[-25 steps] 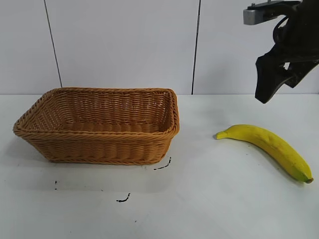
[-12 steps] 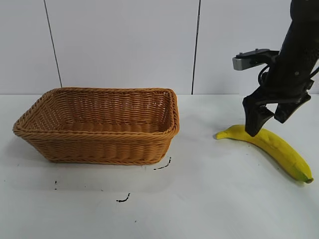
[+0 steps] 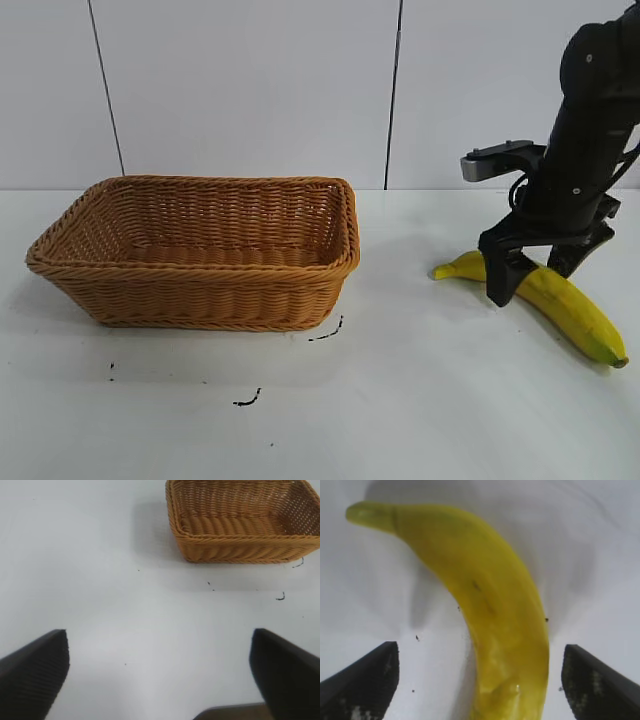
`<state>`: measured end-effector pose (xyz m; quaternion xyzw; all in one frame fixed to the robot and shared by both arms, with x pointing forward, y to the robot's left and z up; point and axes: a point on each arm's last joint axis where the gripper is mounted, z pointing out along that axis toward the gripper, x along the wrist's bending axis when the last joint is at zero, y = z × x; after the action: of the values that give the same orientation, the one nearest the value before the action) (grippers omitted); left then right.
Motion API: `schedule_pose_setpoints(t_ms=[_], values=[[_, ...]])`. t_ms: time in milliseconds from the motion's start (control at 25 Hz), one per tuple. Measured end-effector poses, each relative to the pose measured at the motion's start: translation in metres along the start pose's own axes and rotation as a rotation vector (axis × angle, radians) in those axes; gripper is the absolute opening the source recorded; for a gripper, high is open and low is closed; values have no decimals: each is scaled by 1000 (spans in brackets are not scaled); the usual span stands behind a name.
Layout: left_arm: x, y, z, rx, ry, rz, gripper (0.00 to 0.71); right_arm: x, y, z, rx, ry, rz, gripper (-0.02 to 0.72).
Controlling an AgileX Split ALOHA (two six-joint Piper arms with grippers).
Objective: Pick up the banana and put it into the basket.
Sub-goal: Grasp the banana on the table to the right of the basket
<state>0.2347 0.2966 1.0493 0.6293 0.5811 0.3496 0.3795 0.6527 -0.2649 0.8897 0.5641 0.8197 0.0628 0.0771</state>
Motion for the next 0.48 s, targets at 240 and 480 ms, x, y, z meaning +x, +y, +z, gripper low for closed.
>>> schedule_pose_setpoints(t_ms=[240, 480], values=[[0, 0, 0, 0, 0, 0, 695, -13, -8, 3, 41, 0, 41, 590], [0, 0, 0, 0, 0, 0, 695, -2, -5, 4, 41, 20, 5, 590]])
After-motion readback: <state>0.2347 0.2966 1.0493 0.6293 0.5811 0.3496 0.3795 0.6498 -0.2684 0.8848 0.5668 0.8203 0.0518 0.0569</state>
